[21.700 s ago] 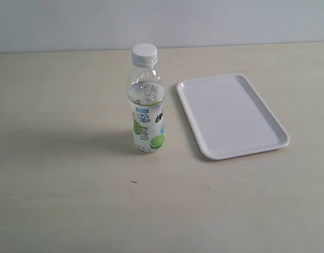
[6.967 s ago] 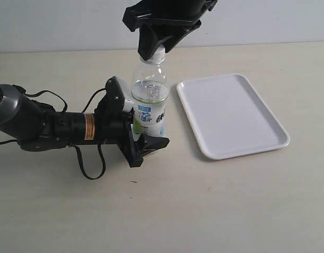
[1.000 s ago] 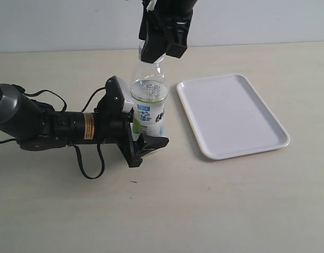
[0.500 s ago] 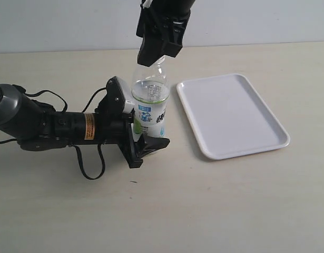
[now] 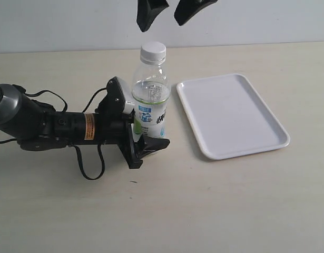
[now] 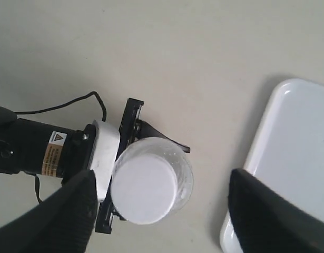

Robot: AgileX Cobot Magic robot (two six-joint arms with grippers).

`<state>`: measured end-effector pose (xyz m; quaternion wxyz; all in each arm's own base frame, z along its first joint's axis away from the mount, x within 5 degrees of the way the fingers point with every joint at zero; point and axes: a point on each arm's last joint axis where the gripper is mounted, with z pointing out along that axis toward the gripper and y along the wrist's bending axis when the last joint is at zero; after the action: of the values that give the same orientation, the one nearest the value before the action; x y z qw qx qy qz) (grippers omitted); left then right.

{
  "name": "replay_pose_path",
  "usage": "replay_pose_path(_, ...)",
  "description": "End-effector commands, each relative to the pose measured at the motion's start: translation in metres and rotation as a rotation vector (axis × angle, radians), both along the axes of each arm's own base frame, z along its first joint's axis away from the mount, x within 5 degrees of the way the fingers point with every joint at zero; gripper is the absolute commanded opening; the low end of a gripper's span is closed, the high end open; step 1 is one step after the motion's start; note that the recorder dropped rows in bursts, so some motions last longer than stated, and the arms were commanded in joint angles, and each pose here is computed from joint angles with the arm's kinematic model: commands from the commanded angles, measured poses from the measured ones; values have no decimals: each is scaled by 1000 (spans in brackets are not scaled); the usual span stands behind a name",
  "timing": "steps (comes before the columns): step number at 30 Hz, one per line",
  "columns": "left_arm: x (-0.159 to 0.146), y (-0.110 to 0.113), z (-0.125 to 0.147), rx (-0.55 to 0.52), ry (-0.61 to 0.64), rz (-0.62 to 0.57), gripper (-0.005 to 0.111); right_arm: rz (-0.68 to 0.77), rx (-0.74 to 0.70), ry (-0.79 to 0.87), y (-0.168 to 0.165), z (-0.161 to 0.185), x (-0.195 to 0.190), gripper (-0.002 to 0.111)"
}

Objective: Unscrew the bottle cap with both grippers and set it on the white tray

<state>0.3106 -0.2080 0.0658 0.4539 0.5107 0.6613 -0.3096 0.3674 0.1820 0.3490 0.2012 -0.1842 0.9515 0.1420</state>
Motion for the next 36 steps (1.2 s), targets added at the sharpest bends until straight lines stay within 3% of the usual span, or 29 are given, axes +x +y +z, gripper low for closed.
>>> replay_pose_path(1, 0, -4, 9, -35, -18, -13, 0, -20, 20, 47, 4, -11, 5, 68)
replay_pose_path(36, 0, -3, 8, -33, -17, -13, 0, -9, 27, 124, 13, -40, 17, 68)
